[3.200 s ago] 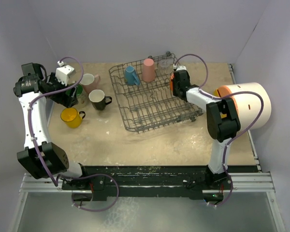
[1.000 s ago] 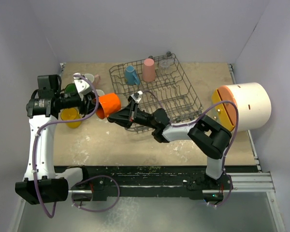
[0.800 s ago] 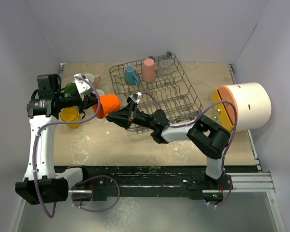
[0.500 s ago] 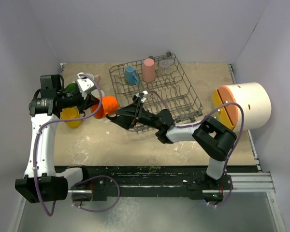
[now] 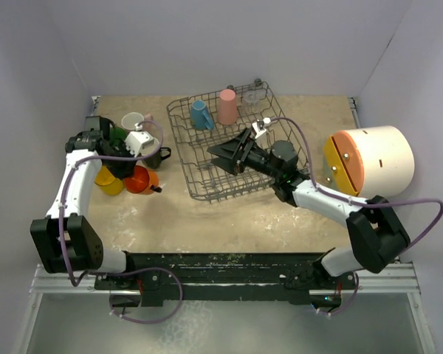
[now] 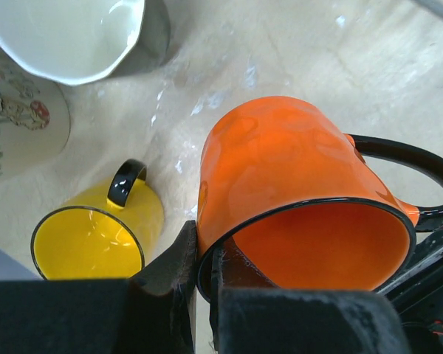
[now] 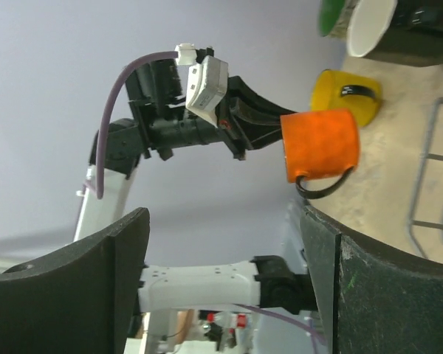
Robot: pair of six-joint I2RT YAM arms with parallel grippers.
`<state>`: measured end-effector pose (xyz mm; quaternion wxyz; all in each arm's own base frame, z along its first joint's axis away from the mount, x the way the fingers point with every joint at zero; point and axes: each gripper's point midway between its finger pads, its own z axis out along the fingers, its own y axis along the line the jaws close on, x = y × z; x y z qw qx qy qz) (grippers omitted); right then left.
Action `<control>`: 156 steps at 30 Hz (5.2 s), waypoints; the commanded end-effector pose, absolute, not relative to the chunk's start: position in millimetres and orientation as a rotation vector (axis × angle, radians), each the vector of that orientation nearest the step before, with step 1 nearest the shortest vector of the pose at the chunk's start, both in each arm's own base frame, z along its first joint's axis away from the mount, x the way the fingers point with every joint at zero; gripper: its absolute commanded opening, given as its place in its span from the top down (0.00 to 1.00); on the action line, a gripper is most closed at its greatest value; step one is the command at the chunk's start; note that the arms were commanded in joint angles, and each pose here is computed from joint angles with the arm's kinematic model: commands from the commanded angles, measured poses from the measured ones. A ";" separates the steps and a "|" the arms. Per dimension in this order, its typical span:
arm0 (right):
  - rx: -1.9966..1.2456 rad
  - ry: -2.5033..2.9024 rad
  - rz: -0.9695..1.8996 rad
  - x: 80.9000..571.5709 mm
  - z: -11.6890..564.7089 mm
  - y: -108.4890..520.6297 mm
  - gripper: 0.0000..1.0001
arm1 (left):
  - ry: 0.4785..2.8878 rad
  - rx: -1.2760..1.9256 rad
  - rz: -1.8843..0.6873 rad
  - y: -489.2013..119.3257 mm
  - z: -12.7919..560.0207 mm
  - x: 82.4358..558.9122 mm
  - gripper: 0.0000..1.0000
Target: Unload the cups from the dish rack
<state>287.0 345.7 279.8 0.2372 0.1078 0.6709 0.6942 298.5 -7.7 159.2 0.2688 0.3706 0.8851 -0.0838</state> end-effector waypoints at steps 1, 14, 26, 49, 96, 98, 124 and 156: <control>0.183 1.937 1.656 293.9 269.4 334.5 0.16 | 2.375 1.003 -0.076 10.5 155.8 323.1 1.00; 0.126 2.003 1.390 294.1 270.1 310.6 0.15 | 2.482 1.162 0.048 -3.4 107.3 354.2 1.00; 0.049 1.998 1.122 324.5 290.0 290.9 0.11 | 2.493 1.165 0.172 7.7 110.5 367.4 0.75; -0.408 1.971 0.239 553.3 207.7 328.4 0.14 | 2.248 1.024 -0.217 -54.6 233.0 303.2 0.00; -0.487 1.834 0.303 608.3 165.9 376.7 0.86 | 2.217 1.011 -0.247 -60.3 237.9 296.9 0.04; -0.474 1.796 0.293 611.8 180.7 375.4 0.91 | 2.215 1.012 -0.242 -59.7 238.6 296.3 0.04; -0.354 1.564 0.393 543.8 374.7 339.7 1.00 | 2.116 0.978 -0.185 -59.7 259.2 304.2 0.01; 0.089 1.768 1.469 351.2 352.7 352.5 1.00 | 1.740 1.122 -0.179 -85.4 272.3 299.7 0.01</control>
